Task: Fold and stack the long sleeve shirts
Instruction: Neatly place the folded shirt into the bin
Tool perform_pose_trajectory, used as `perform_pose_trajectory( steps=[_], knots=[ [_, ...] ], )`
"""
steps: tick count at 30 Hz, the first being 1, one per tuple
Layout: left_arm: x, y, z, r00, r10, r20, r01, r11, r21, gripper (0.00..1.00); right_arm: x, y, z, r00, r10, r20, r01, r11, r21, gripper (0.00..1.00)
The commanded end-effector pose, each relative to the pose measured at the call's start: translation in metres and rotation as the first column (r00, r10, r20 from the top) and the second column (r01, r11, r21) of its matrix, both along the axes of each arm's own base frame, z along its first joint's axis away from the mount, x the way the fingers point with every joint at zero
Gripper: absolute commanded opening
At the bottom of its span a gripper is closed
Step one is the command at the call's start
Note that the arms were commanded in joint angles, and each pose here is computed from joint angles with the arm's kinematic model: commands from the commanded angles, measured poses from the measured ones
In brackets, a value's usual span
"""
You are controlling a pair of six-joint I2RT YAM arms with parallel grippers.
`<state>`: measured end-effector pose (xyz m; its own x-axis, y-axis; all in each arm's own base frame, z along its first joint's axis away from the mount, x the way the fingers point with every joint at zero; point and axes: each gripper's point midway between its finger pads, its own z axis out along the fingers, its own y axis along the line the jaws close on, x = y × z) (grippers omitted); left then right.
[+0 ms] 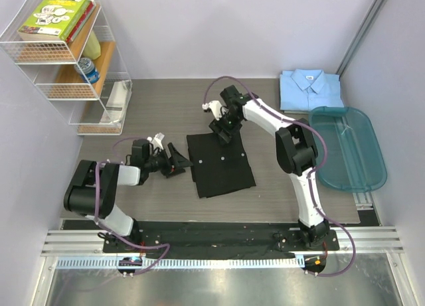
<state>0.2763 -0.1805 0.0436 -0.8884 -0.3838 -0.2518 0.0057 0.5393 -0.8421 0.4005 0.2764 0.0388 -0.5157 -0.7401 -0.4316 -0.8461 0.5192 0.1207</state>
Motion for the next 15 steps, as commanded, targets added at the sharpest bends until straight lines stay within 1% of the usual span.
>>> perform_pose_trajectory(
  steps=[1,4,5,6,7,10,15],
  knots=[
    [0.017,-0.002,-0.011,0.999,0.043,0.031,-0.042,0.999,-0.021,0.71,0.003,-0.001,0.083,0.997,-0.049,0.057,0.043,0.994,0.101,0.63],
    [0.022,-0.005,-0.02,0.999,0.047,0.015,-0.046,0.998,-0.039,0.7,0.0,-0.025,0.084,0.995,-0.101,0.006,0.1,0.989,0.109,0.63],
    [0.022,-0.006,-0.022,0.999,0.047,0.002,-0.047,0.998,-0.049,0.67,0.001,-0.032,0.083,0.993,-0.116,-0.004,0.115,0.988,0.105,0.63],
    [0.021,-0.009,-0.03,0.998,0.049,-0.028,-0.051,0.996,-0.067,0.65,0.001,-0.056,0.076,0.986,-0.158,-0.046,0.161,0.983,0.088,0.63],
    [0.022,-0.01,-0.034,0.998,0.046,-0.032,-0.048,0.996,-0.074,0.64,0.003,-0.068,0.074,0.981,-0.181,-0.069,0.187,0.978,0.095,0.63],
    [0.02,-0.013,-0.043,0.998,0.039,-0.058,-0.043,0.996,-0.075,0.62,-0.012,-0.08,0.061,0.974,-0.173,-0.149,0.188,0.977,0.095,0.61],
    [0.02,-0.02,-0.05,0.997,0.028,-0.076,-0.035,0.995,-0.094,0.61,-0.042,-0.073,0.041,0.954,-0.12,-0.276,0.162,0.978,0.135,0.58]
  ],
)
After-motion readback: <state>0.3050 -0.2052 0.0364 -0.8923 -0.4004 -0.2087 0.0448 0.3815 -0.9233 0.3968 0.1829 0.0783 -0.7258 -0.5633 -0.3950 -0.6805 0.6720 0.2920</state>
